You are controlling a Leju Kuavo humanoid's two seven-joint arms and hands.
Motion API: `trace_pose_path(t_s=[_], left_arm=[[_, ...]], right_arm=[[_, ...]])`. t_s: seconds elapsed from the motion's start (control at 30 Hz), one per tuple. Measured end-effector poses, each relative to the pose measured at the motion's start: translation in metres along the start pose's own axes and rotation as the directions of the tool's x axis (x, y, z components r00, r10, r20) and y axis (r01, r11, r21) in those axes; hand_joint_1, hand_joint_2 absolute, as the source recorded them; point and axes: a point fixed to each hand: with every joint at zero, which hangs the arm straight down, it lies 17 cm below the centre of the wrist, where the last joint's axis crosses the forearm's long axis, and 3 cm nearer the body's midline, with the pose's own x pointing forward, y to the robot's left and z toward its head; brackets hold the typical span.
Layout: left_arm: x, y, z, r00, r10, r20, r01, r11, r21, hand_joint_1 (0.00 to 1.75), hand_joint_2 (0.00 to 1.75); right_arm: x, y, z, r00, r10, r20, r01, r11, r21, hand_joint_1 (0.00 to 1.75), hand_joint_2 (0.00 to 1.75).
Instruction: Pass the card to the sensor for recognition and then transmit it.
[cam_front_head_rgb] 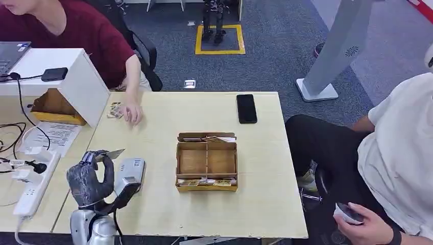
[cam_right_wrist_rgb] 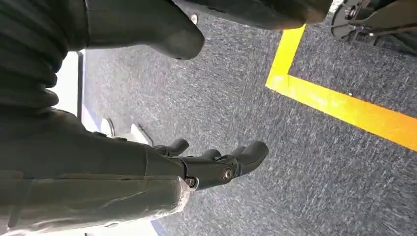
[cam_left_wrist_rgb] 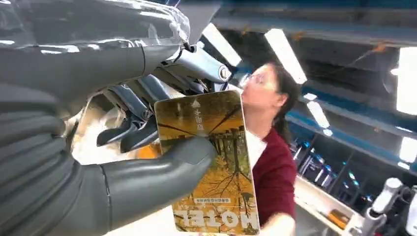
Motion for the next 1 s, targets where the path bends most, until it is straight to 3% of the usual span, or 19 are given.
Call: trace_pose_path(t_s=[0.07, 0.2, 0.53, 0.73, 1.0], left_arm=[[-0.009, -0.022, 0.005, 0.981, 0.165, -0.101, -0.168, 0.986, -0.017, 1.75, 1.75], [-0.004, -0.057, 0.011, 0.932, 0.318, -0.173, -0.335, 0.939, -0.082, 1.75, 1.75], [-0.002, -0.076, 0.019, 0.916, 0.349, -0.197, -0.379, 0.915, -0.139, 1.75, 1.75], [-0.016, -0.104, 0.03, 0.762, 0.516, -0.392, -0.606, 0.781, -0.151, 1.75, 1.75], [-0.052, -0.108, 0.023, 0.776, 0.445, -0.446, -0.549, 0.825, -0.132, 1.75, 1.75]], right_arm=[[0.001, -0.001, 0.0, 1.0, -0.011, 0.002, 0.011, 1.0, -0.003, 0.0, 1.75], [0.0, -0.001, 0.0, 1.0, -0.03, -0.002, 0.03, 1.0, -0.005, 0.0, 1.75], [-0.001, -0.002, 0.0, 0.999, -0.048, -0.007, 0.048, 0.999, -0.009, 0.0, 1.75], [-0.002, -0.003, 0.0, 0.999, -0.054, -0.007, 0.054, 0.999, -0.01, 0.0, 1.75], [-0.002, -0.003, 0.0, 0.999, -0.048, -0.006, 0.048, 0.999, -0.011, 0.0, 1.75]])
